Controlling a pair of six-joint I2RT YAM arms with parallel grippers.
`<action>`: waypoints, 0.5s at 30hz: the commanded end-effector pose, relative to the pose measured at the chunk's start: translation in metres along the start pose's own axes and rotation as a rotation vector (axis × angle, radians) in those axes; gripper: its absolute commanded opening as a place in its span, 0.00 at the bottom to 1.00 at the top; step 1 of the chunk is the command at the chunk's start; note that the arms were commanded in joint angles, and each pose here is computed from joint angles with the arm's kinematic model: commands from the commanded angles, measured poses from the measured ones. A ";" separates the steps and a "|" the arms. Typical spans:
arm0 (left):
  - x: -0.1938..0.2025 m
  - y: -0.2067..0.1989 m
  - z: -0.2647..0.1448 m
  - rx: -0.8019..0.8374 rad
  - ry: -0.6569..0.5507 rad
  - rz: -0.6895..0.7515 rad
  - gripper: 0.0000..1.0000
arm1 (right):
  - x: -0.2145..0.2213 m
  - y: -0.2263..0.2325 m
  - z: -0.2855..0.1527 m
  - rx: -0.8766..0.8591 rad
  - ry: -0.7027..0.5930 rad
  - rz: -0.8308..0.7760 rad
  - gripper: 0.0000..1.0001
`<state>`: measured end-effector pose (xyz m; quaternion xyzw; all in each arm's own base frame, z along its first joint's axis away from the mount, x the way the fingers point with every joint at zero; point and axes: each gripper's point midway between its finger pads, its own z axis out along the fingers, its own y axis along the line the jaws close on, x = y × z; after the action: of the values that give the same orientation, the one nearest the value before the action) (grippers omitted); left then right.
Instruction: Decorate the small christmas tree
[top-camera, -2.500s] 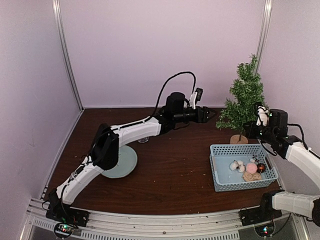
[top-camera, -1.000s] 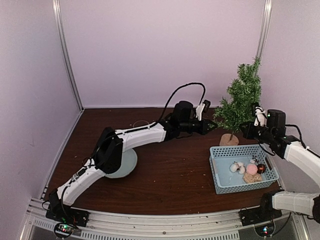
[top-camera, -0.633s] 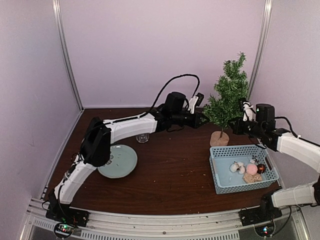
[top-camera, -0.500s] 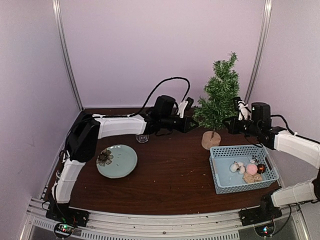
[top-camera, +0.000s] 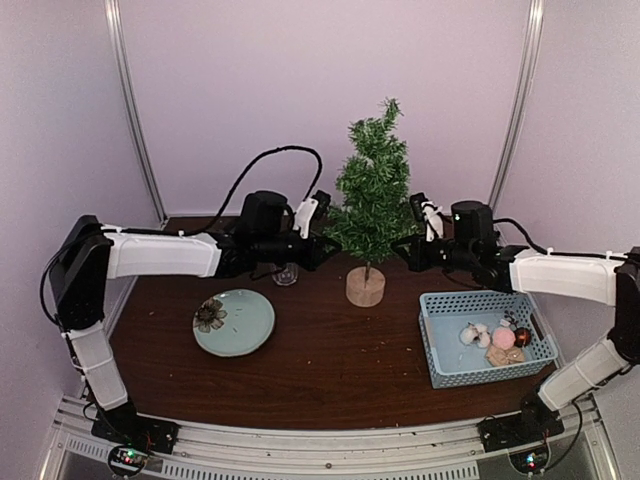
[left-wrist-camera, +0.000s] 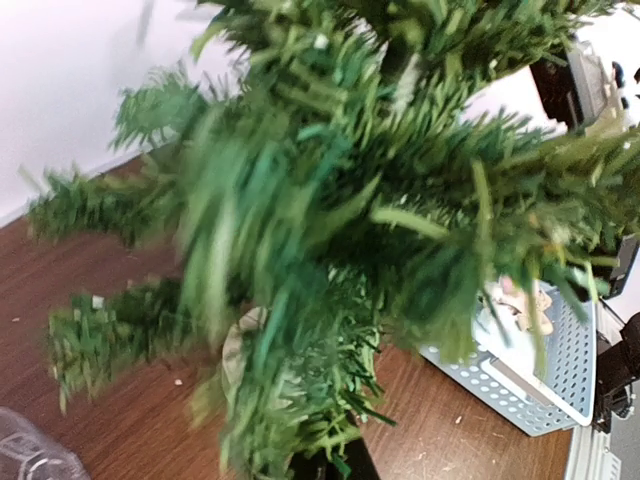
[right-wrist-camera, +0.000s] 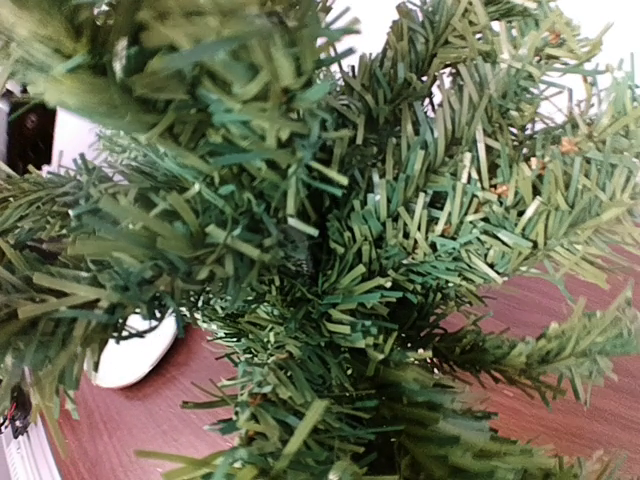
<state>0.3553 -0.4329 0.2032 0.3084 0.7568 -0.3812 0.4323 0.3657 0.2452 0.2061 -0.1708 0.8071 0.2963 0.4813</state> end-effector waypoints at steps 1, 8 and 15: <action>-0.023 0.009 -0.035 -0.080 -0.067 0.072 0.00 | -0.022 0.021 0.017 -0.031 -0.063 -0.019 0.00; -0.005 0.027 -0.068 -0.152 -0.020 0.070 0.00 | -0.020 0.051 0.037 -0.096 -0.055 -0.039 0.00; 0.011 0.032 -0.086 -0.191 0.018 0.096 0.00 | -0.003 0.065 0.045 -0.134 -0.025 -0.044 0.00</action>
<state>0.3385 -0.3564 0.1942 0.3041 0.7892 -0.3027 0.4393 0.3578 0.3179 0.2060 -0.2214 0.7837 0.3391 0.4710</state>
